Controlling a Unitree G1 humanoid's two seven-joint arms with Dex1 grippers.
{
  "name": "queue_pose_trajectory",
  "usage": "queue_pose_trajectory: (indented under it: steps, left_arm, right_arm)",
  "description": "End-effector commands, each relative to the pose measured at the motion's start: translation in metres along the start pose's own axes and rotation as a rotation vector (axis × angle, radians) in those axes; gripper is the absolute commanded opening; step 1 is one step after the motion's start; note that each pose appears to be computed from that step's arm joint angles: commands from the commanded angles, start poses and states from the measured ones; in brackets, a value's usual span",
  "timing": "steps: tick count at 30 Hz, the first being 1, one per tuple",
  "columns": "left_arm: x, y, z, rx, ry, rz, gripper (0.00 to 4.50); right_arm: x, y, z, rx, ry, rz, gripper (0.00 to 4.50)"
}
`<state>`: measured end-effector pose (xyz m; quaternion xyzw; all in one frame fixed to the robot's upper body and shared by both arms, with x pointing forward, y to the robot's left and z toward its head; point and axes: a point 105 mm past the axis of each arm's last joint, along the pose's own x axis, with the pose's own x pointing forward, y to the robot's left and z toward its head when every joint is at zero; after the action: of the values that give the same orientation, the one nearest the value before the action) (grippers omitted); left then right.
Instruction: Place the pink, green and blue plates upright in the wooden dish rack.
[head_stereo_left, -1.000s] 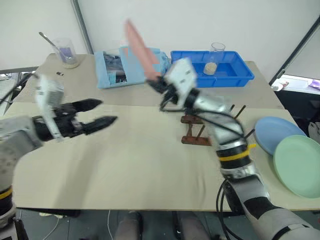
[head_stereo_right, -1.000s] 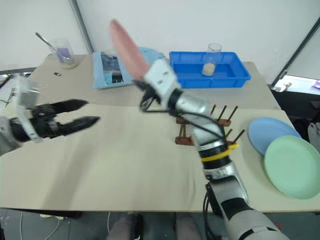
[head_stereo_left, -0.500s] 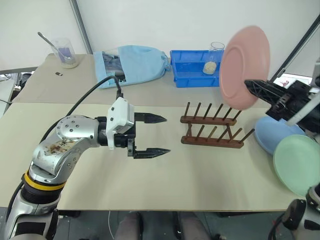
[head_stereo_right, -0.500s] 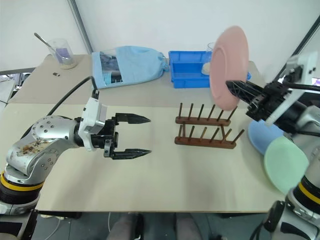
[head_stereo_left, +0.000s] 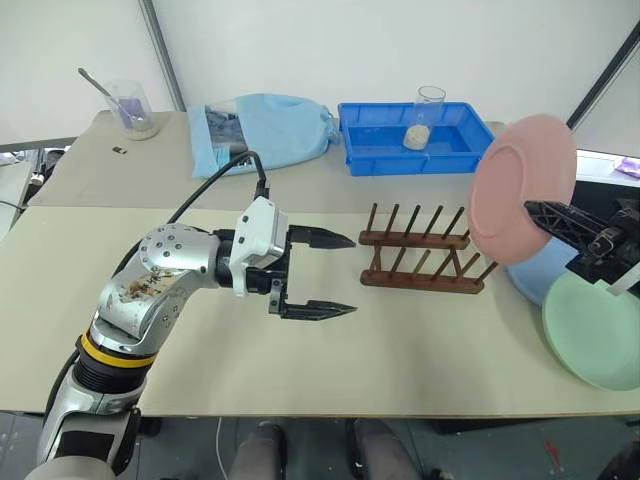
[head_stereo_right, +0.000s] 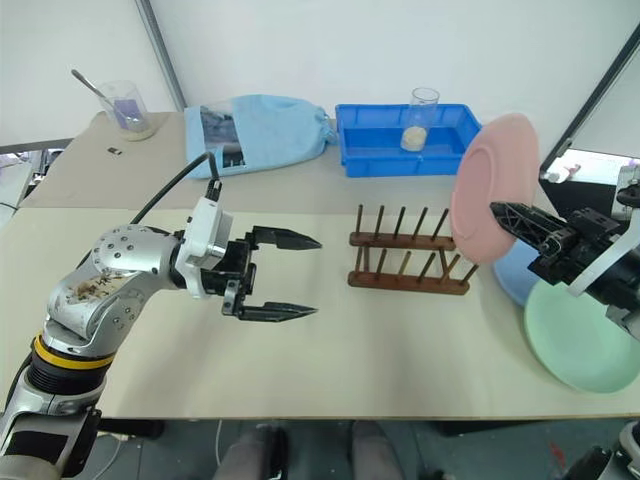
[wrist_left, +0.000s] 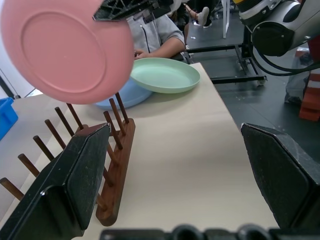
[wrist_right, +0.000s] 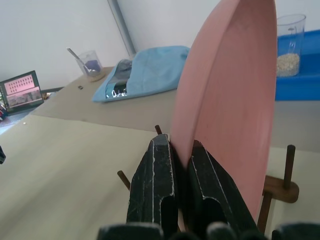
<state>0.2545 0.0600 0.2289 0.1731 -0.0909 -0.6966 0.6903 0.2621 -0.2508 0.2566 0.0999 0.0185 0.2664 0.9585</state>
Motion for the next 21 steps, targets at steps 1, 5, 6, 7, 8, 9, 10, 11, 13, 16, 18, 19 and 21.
queue_pose_trajectory:
  steps: [1, 5, 6, 7, 8, 9, 10, 11, 13, 16, 18, 19, 21]
  left_arm:
    - [0.000, 0.002, 0.010, 0.040, -0.022, 0.005, 4.45]
    - [0.003, 0.003, 0.009, 0.034, -0.029, 0.012, 4.45]
    - [0.003, 0.003, 0.009, 0.034, -0.030, 0.013, 4.45]
    - [0.003, 0.002, 0.009, 0.034, -0.030, 0.013, 4.45]
    - [0.003, 0.002, 0.009, 0.034, -0.030, 0.013, 4.45]
    - [0.004, 0.002, 0.009, 0.034, -0.031, 0.013, 4.45]
    - [0.004, 0.002, 0.009, 0.034, -0.032, 0.014, 4.45]
    - [0.004, 0.002, 0.009, 0.033, -0.033, 0.014, 4.45]
    - [0.004, 0.002, 0.010, 0.029, -0.040, 0.018, 4.45]
    - [0.005, 0.002, 0.010, 0.020, -0.049, 0.017, 4.50]
    - [0.006, 0.002, 0.010, 0.015, -0.053, 0.017, 4.50]
    - [0.007, 0.002, 0.009, 0.013, -0.054, 0.018, 4.50]
    - [0.008, 0.003, 0.008, 0.005, -0.057, 0.028, 4.50]
  right_arm:
    - [-0.003, -0.001, 0.008, -0.030, -0.020, -0.004, 0.00]
    - [0.003, -0.012, 0.005, -0.029, 0.013, -0.032, 0.00]
    - [0.004, -0.013, 0.004, -0.026, 0.018, -0.031, 0.00]
    - [0.005, -0.015, 0.004, -0.024, 0.023, -0.031, 0.00]
    - [0.007, -0.016, 0.004, -0.011, 0.028, -0.028, 0.00]
    - [0.008, -0.018, 0.003, -0.002, 0.032, -0.026, 0.00]
    - [0.009, -0.021, 0.002, 0.005, 0.044, -0.035, 0.00]
    - [0.010, -0.025, 0.000, 0.018, 0.055, -0.051, 0.00]
    - [0.012, -0.031, -0.001, 0.035, 0.067, -0.065, 0.00]
    - [0.014, -0.031, 0.000, 0.042, 0.067, -0.058, 0.89]
    - [0.015, -0.032, 0.003, 0.040, 0.053, -0.060, 1.56]
    - [0.016, -0.032, 0.008, 0.036, 0.030, -0.062, 1.90]
    - [0.014, -0.034, 0.023, 0.040, -0.043, -0.073, 2.57]
